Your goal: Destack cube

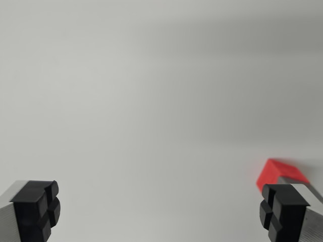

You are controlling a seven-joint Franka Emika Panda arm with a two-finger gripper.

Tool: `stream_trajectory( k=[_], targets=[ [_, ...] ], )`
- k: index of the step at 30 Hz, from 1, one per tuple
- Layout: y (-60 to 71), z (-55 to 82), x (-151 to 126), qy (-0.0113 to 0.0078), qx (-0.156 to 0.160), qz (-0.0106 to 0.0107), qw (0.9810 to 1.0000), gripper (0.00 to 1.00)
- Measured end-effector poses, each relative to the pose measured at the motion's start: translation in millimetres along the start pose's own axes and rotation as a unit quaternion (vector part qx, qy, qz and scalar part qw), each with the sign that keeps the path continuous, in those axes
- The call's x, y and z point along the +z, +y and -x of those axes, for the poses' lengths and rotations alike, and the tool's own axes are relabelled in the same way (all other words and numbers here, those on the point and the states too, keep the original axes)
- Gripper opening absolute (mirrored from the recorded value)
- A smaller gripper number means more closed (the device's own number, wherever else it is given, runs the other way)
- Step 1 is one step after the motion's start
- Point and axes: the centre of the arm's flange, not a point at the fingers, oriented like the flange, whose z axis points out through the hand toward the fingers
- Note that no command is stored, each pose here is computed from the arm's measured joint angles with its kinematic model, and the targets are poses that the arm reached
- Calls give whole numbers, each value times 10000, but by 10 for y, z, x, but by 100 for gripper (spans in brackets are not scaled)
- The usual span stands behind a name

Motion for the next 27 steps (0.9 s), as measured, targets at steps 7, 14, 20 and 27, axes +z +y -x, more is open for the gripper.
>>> stream_trajectory(
  k=[7,14,20,27],
  targets=[
    [105,-13,75,2,63,3,10000,100],
    [237,-28,167,3,141,7,9999,100],
    [364,-45,256,4,217,10,9998,100],
    [530,-67,374,7,312,16,9995,100]
  ],
)
